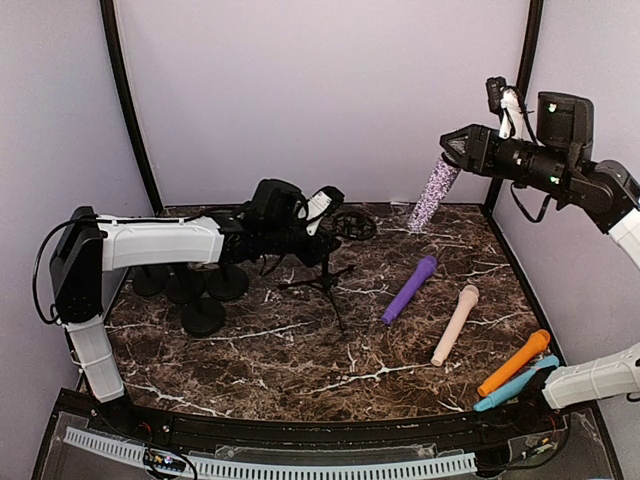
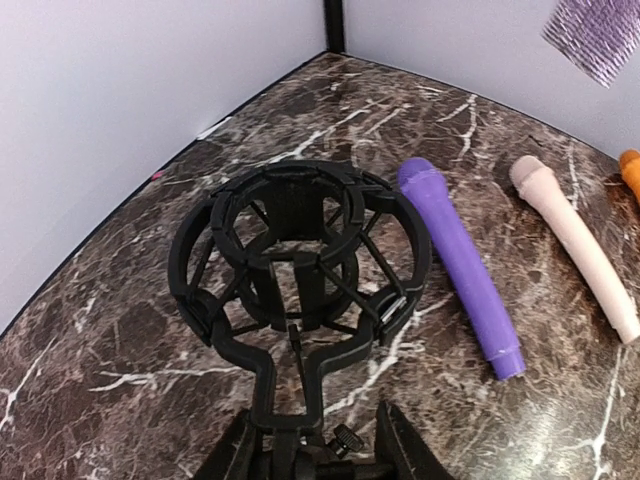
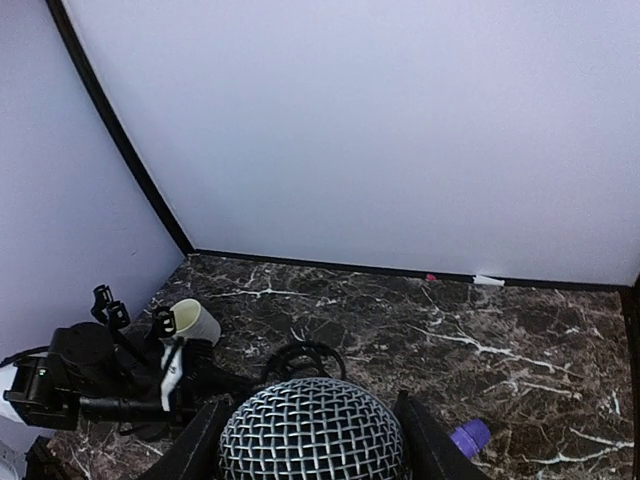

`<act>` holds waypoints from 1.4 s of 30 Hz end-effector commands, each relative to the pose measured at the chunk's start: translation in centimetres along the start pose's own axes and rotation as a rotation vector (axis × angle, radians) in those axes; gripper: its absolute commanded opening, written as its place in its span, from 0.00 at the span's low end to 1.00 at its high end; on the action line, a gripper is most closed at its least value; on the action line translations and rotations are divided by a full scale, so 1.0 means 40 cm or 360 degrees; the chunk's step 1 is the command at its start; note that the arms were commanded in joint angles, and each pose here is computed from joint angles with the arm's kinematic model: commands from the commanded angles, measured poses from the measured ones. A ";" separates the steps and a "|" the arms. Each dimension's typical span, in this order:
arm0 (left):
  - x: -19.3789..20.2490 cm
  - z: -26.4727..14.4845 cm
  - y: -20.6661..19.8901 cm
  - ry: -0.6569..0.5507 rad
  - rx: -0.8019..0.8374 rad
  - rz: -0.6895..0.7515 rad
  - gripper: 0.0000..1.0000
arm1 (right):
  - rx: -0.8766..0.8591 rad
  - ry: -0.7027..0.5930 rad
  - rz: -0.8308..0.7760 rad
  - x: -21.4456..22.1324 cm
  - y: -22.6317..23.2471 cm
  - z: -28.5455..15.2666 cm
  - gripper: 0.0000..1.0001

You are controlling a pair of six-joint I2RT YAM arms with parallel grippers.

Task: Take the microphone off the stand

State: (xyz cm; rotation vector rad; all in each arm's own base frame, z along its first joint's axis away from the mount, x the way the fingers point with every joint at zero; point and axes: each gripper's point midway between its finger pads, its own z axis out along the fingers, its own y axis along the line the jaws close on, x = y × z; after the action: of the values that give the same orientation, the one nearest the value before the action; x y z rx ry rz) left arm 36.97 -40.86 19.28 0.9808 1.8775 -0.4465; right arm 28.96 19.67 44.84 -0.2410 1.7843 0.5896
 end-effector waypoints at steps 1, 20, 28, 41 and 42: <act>0.098 -0.009 0.170 0.0176 -0.0340 -0.0063 0.00 | 0.0134 0.0055 0.0212 0.058 -0.099 0.009 0.01; 0.016 -0.049 0.359 0.0010 -0.0511 -0.0311 0.58 | 0.0078 0.0539 0.1185 0.487 -0.324 0.072 0.03; -0.139 -0.198 0.317 -0.0259 -0.0375 -0.0353 0.81 | 0.0186 0.0609 0.1244 0.583 -0.407 0.115 0.16; -0.162 -0.389 0.298 -0.0305 -0.0358 -0.0440 0.85 | 0.0461 0.0743 0.1110 0.691 -0.547 0.207 0.56; -0.159 -0.397 0.305 -0.0305 -0.0372 -0.0451 0.85 | 0.0474 0.0746 0.1107 0.696 -0.556 0.211 0.58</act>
State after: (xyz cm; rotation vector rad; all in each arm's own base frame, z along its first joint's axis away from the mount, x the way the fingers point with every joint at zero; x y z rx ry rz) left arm 39.78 -27.26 35.90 0.5134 1.7623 -0.4596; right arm 36.69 10.66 12.78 0.5561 2.3717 0.9467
